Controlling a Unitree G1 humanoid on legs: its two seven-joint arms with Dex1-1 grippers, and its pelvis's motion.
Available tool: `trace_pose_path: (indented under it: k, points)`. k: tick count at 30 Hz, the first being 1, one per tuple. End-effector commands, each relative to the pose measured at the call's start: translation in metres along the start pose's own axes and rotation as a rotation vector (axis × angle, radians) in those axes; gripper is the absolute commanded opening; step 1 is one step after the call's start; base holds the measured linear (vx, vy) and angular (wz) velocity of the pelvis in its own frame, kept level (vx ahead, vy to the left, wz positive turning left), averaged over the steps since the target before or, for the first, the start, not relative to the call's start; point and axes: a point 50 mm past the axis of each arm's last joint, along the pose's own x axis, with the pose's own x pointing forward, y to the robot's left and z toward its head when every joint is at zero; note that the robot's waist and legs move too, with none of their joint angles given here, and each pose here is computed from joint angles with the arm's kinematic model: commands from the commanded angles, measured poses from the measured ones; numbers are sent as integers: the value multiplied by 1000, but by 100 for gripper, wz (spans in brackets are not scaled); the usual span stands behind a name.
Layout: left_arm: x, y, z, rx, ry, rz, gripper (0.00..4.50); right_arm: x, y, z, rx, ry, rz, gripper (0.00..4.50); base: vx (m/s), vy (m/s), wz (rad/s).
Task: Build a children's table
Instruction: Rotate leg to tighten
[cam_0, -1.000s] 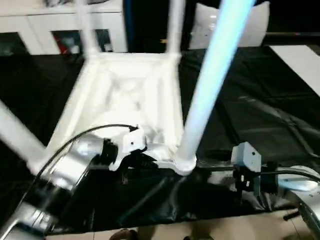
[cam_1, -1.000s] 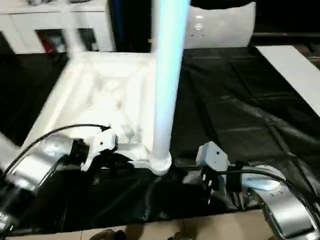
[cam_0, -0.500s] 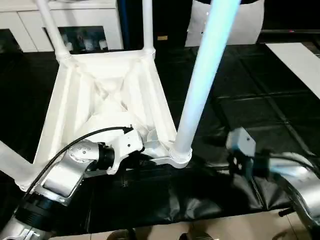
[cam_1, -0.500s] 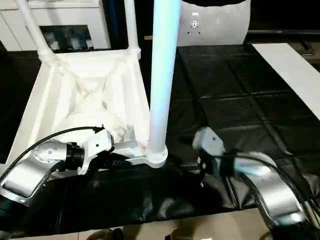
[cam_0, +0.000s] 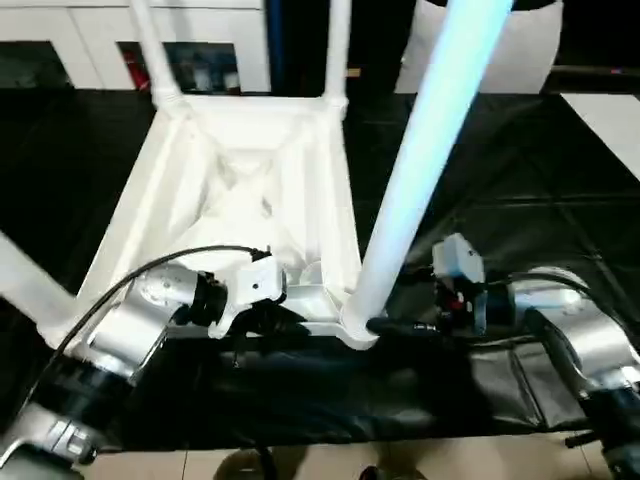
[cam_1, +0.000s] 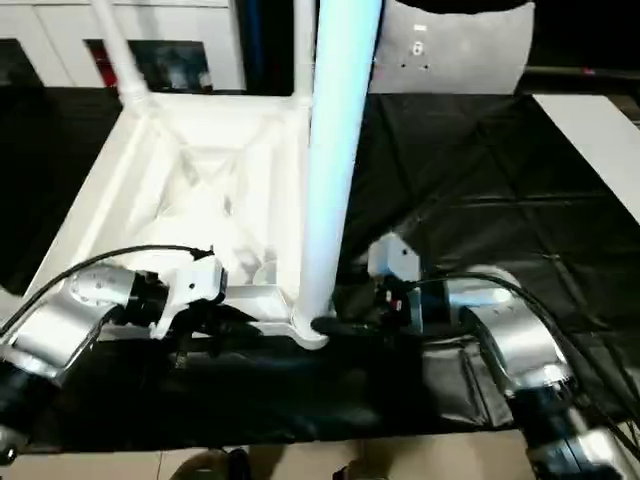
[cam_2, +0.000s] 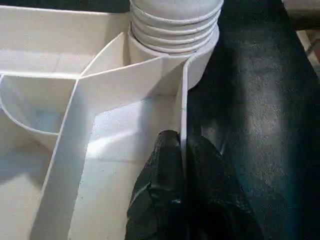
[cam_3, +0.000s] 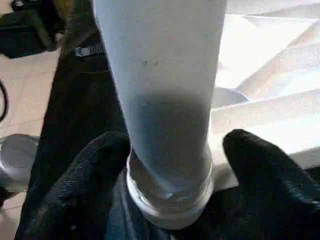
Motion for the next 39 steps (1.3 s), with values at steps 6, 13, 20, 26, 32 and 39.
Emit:
trace_pose_path:
  k: [6,13,20,26,32,39]
  points:
    - [11,-8,-3,-9,-36,-103,0,3,-7,0,-6,6,54,274,0,0,0]
    - [10,-9,-5,-7,-31,-118,0,7,-10,0,-7,5,94,222,0,0,0]
    - [10,-9,-6,-6,-23,-122,0,10,-8,-3,-4,2,119,194,0,0,0]
    - [10,-6,-6,-21,-27,-95,0,8,-5,-6,7,0,115,194,0,0,0]
    - [15,1,-3,-84,-66,63,0,12,9,-16,76,-40,57,194,0,0,0]
    - [37,4,14,-176,-112,217,0,46,24,-30,162,-61,-297,193,0,0,0]
